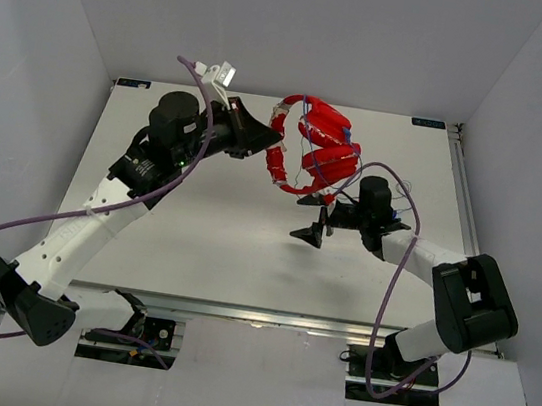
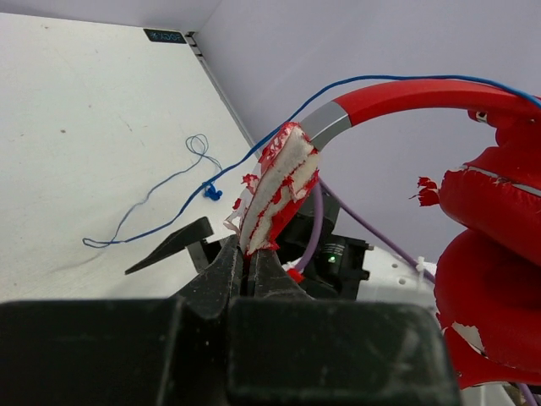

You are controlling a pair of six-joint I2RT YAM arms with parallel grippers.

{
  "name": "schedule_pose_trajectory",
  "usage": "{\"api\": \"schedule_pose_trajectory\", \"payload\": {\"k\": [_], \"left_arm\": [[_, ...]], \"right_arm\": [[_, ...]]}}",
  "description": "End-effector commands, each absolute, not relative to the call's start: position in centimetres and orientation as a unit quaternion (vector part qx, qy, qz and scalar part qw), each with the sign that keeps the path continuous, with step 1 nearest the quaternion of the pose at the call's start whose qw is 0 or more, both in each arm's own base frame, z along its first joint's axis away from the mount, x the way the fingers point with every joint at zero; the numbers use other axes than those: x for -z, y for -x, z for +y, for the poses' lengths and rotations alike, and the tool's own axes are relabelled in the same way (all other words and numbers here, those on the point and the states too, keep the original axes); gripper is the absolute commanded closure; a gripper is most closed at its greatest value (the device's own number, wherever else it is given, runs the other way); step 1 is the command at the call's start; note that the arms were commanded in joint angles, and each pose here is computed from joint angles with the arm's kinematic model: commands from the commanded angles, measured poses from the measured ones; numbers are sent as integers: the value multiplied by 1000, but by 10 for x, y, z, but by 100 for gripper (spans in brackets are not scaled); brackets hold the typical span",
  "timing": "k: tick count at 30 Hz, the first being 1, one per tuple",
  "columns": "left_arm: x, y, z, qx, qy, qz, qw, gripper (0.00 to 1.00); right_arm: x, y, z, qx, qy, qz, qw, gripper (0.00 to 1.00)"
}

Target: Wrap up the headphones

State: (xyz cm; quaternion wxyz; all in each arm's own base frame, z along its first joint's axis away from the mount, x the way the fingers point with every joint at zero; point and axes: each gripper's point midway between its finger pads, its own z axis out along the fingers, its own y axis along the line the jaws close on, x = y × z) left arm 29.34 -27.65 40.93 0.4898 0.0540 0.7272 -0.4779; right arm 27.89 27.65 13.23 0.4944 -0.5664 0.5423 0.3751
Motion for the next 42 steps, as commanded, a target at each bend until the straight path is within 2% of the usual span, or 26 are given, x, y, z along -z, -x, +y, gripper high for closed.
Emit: {"api": "schedule_pose_trajectory", "payload": {"k": [1, 6, 12, 15, 20, 24, 27, 29, 32, 35, 39, 42], "left_arm": [[-469, -277, -260, 507, -23, 684, 525, 100], [-483, -272, -249, 502, -11, 675, 541, 100], [-490, -268, -250, 517, -5, 670, 532, 100], [-493, -265, -251, 534, 8, 666, 521, 100], [-503, -257, -244, 546, 25, 657, 519, 100], [-507, -250, -239, 548, 32, 655, 519, 100], [-508, -250, -236, 544, 37, 655, 523, 100], [-507, -251, -235, 539, 37, 657, 526, 100], [-503, -254, -234, 530, 37, 661, 529, 100], [-496, -257, -234, 523, 40, 667, 529, 100], [-486, -260, -233, 517, 44, 670, 530, 100], [-485, -262, -233, 514, 43, 669, 535, 100]], "right_arm": [[-146, -336, 272, -278, 524, 570, 568, 9], [-148, -336, 260, -235, 526, 563, 592, 8], [-117, -328, 275, -257, 575, 561, 537, 6], [-107, -341, 291, -223, 584, 565, 539, 4], [-125, -379, 305, -198, 546, 571, 580, 0], [-133, -384, 308, -203, 544, 562, 589, 6], [-133, -351, 316, -270, 585, 520, 561, 10], [-129, -308, 315, -352, 644, 461, 499, 12], [-124, -266, 303, -398, 696, 405, 439, 12], [-124, -241, 291, -415, 719, 393, 395, 11], [-131, -229, 279, -420, 709, 435, 362, 17], [-137, -223, 271, -398, 710, 443, 377, 19]]}}
